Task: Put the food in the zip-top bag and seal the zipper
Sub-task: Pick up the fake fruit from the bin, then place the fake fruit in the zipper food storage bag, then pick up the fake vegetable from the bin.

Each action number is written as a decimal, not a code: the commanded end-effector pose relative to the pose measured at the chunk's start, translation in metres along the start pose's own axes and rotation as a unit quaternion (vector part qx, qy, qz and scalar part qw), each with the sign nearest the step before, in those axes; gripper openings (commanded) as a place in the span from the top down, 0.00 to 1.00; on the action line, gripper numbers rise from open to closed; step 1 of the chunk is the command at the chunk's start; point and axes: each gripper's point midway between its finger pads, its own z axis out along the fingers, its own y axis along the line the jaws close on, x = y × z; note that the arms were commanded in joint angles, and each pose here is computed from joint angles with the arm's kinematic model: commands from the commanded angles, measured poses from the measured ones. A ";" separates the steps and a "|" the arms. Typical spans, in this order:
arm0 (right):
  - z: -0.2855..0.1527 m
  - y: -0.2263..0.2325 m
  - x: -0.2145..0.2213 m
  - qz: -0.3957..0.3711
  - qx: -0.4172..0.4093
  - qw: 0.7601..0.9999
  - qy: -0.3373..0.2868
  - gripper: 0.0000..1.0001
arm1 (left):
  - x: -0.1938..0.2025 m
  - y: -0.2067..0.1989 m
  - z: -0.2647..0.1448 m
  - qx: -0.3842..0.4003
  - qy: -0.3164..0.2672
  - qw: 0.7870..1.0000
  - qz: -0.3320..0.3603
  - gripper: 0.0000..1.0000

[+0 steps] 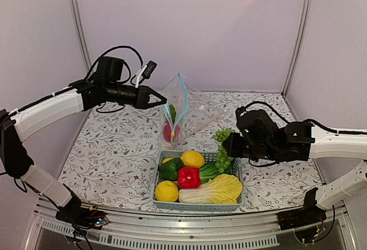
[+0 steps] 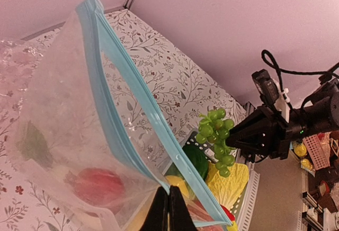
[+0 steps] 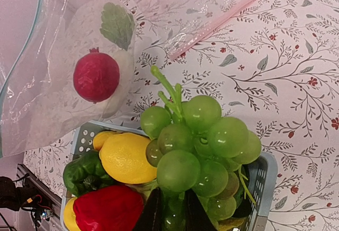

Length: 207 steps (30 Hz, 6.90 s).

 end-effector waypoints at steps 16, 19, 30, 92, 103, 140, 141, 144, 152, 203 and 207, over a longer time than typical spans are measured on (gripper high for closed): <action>-0.084 0.100 -0.138 -0.053 -0.117 0.976 -0.176 0.86 | 0.004 -0.022 0.005 0.024 0.002 0.999 0.030 1.00; -0.081 0.122 -0.151 -0.066 -0.133 0.970 -0.194 0.86 | 0.005 -0.028 0.006 0.034 0.004 0.999 0.034 1.00; -0.032 0.162 -0.160 -0.082 -0.146 0.967 -0.191 0.87 | 0.005 -0.035 0.006 0.043 0.002 0.998 0.036 1.00; 0.099 0.099 -0.112 -0.100 0.057 0.990 -0.077 0.91 | 0.012 -0.050 0.012 0.077 0.014 0.996 0.042 1.00; 0.121 0.094 -0.094 -0.112 0.055 0.991 -0.050 0.78 | 0.011 -0.051 0.011 0.075 0.013 0.996 0.044 1.00; -0.006 0.121 -0.064 -0.148 -0.200 0.968 -0.013 0.27 | -0.001 0.002 0.001 -0.016 -0.006 1.000 -0.002 1.00; -0.015 0.120 -0.060 -0.156 -0.203 0.966 -0.017 0.25 | -0.001 0.004 0.000 -0.019 -0.007 1.000 -0.003 1.00; -0.019 0.107 -0.041 -0.167 -0.191 0.967 0.002 0.23 | -0.001 0.007 0.000 -0.027 -0.007 1.000 -0.003 1.00; 0.001 0.075 0.019 -0.108 -0.132 0.982 0.078 0.23 | 0.001 0.013 0.001 -0.038 -0.003 0.999 -0.002 1.00; 0.021 0.069 0.101 -0.071 -0.048 0.979 0.183 0.78 | -0.001 0.008 -0.002 -0.032 -0.007 0.999 0.003 1.00; 0.017 0.068 0.097 -0.070 -0.050 0.981 0.176 0.79 | -0.002 0.008 -0.003 -0.033 -0.008 0.999 0.004 1.00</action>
